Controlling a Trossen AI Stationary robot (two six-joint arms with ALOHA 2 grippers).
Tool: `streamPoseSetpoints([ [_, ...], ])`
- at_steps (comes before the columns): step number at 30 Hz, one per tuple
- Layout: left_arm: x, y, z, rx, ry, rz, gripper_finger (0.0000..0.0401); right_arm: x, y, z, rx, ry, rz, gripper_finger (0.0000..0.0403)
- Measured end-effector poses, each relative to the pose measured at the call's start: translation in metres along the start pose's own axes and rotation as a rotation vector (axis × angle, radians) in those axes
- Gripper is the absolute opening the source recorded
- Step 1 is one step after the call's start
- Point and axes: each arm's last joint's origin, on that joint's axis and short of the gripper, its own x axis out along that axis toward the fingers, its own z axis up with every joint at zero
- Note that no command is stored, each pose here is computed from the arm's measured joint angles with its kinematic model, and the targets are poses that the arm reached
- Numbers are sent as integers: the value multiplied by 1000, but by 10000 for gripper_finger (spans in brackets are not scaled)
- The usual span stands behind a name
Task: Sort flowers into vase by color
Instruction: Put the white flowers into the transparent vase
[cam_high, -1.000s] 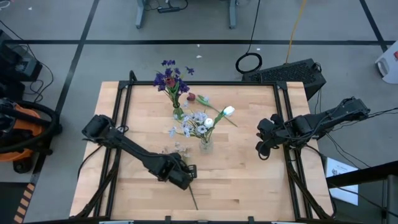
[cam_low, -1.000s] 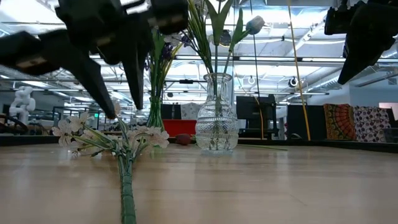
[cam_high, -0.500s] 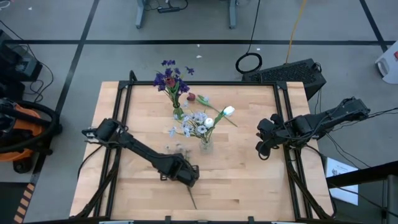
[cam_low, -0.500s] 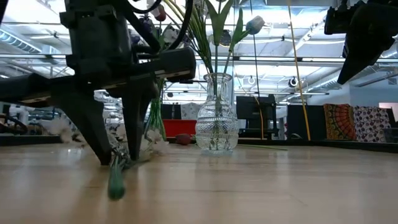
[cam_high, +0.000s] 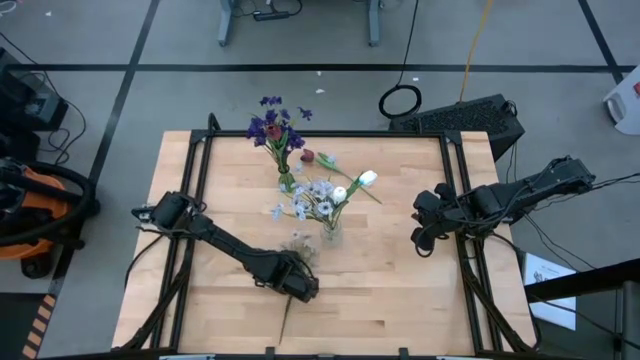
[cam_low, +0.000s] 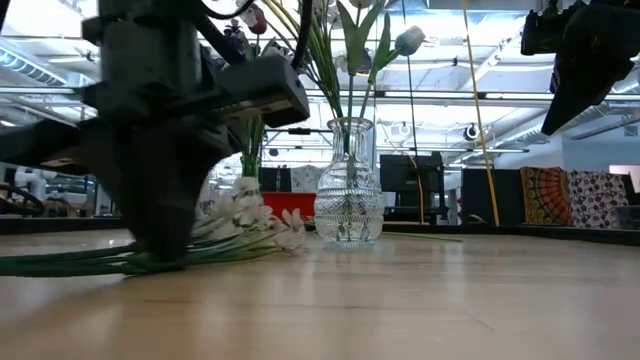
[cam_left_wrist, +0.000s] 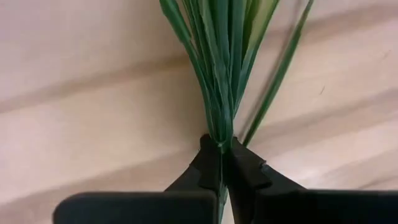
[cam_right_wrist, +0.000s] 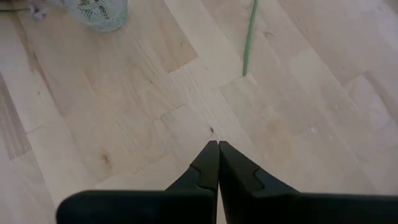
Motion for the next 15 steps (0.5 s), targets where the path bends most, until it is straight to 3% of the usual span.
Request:
streamPoseSetpoints([
  [3, -3, 2, -7, -4, 22, 2, 12, 0, 0, 0, 0, 0, 0, 0],
  [5, -7, 3, -10, 70, 40, -11, 11, 0, 0, 0, 0, 1, 0, 0],
  [10, -21, -4, -21, 372, 36, -148, 10, 0, 0, 0, -9, 1, 0, 0],
  [15, -26, -18, -25, 674, -58, -319, 10, 0, 0, 0, -10, -3, 2, 0],
])
